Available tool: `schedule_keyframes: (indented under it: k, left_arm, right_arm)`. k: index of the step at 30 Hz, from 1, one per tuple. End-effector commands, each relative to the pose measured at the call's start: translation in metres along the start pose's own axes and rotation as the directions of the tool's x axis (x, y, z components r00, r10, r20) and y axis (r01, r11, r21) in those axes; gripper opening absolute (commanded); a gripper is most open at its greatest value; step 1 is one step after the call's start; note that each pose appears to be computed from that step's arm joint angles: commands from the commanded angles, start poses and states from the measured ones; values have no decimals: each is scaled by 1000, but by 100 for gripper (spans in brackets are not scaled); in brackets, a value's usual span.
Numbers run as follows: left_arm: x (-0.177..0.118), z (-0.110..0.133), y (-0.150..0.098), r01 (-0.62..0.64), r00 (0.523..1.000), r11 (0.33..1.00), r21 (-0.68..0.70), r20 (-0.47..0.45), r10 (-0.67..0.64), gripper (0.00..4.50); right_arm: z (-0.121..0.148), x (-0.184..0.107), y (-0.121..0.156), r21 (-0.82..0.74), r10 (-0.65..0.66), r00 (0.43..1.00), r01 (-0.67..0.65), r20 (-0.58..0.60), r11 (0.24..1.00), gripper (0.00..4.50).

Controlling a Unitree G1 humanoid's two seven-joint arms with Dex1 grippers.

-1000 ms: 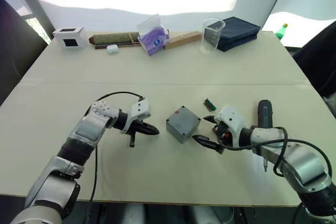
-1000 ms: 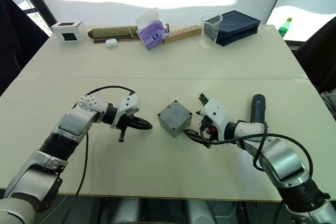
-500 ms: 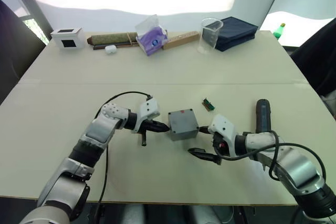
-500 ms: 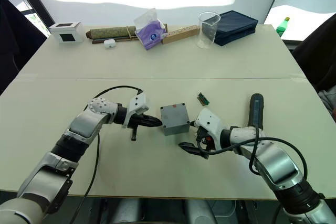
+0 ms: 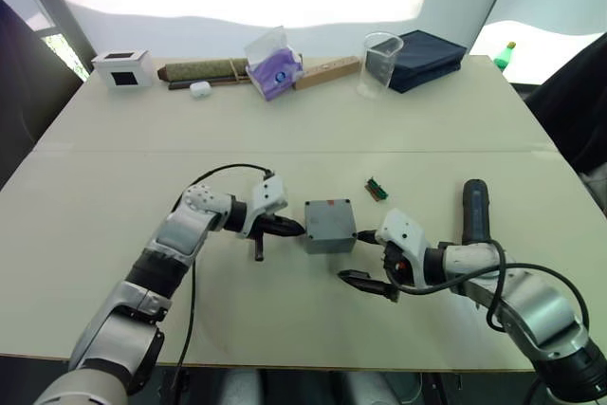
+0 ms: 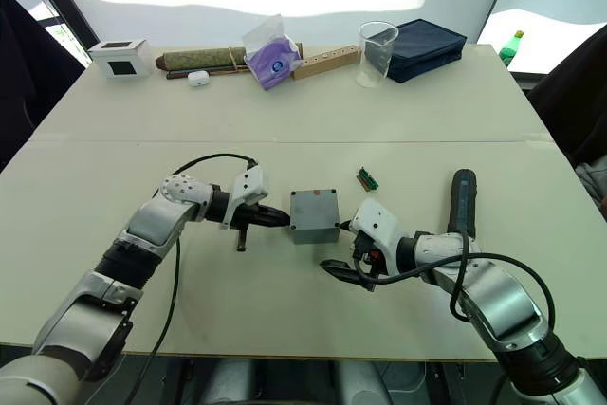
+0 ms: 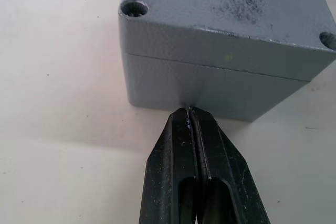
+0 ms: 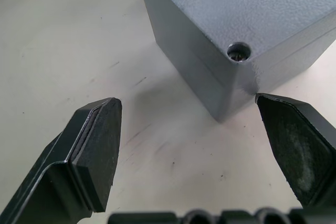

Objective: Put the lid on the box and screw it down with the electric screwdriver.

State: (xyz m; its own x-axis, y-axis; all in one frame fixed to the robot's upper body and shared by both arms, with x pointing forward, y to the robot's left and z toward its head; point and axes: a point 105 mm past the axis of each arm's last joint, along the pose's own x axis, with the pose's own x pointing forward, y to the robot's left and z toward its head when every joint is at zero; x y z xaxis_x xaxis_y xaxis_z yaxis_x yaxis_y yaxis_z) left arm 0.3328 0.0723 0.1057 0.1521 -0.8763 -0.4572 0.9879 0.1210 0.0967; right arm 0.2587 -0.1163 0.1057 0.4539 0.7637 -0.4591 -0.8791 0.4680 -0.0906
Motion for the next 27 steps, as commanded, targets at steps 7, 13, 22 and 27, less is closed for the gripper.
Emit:
schedule_keyframes:
  k: [7, 13, 22, 27]
  left_arm:
    - [-39, 56, 28, -56, 994, 997, 59, 101, 50, 0]
    - [-38, 87, 22, 12, 988, 994, 105, 150, -28, 0]
    - [-28, 96, 16, 16, 990, 983, 181, 134, -41, 0]
    - [-30, 93, 14, 5, 990, 986, 166, 138, -29, 0]
  right_arm:
    - [56, -69, -39, 117, -177, 946, 150, 272, 982, 441]
    - [28, -60, -108, 206, -458, 870, 422, 184, 883, 441]
    - [10, -27, -126, 183, -424, 891, 396, 160, 900, 366]
    - [12, -16, -128, 162, -397, 901, 372, 173, 914, 303]
